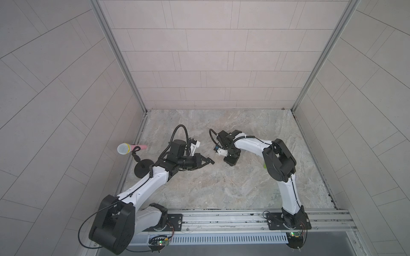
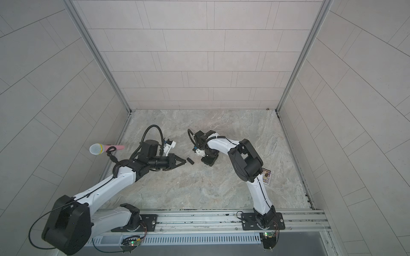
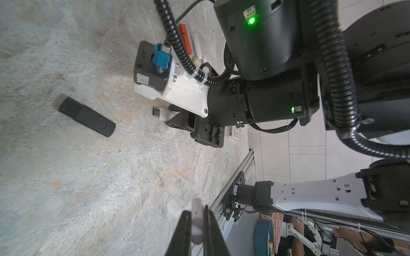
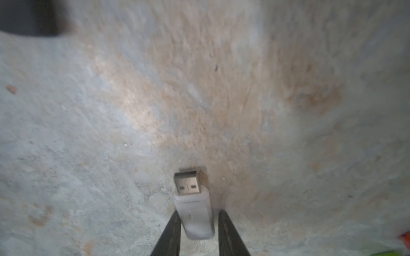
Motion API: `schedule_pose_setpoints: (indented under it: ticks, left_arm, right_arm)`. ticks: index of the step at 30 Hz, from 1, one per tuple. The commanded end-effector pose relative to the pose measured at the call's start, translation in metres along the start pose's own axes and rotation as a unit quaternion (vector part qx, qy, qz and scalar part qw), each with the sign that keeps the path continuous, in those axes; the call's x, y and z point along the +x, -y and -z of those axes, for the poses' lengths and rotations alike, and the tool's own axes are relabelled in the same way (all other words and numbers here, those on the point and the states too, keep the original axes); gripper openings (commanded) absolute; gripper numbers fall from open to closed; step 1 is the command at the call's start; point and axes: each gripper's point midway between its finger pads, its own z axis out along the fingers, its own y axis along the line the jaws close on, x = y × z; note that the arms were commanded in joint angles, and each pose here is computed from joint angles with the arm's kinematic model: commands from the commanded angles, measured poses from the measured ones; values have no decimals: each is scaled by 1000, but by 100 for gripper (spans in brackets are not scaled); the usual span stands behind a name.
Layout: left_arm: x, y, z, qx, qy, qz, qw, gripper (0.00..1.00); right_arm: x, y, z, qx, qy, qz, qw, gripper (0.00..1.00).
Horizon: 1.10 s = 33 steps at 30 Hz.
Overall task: Close the usb drive cover
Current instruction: Move the USB drive to the center of the board, then pick up the USB drive from the center of the board.
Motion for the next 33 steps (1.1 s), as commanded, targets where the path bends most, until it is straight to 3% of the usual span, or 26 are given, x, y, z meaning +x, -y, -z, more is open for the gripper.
schedule_pose_setpoints:
  ticks: [1, 8, 13, 18, 21, 33]
  left_arm:
    - [1, -2, 0, 0, -4, -7, 1000, 11]
    - [2, -3, 0, 0, -6, -6, 1000, 11]
    - [4, -1, -2, 6, -14, -4, 1000, 11]
    - [4, 8, -2, 25, -25, -14, 999, 11]
    - [4, 13, -3, 37, -34, -19, 999, 11]
    - [-3, 28, -11, 62, -37, -18, 997, 11]
  right_arm:
    - [10, -17, -47, -39, -39, 6, 998, 26]
    - [5, -15, -27, -17, -12, 0, 1000, 21]
    - [-8, -11, 27, 7, 92, -9, 996, 19]
    - [-6, -29, 75, 0, 209, 9, 978, 19]
    - [0, -38, 91, 10, 248, 22, 968, 19]
    - [-2, -87, 113, 9, 290, 84, 953, 19]
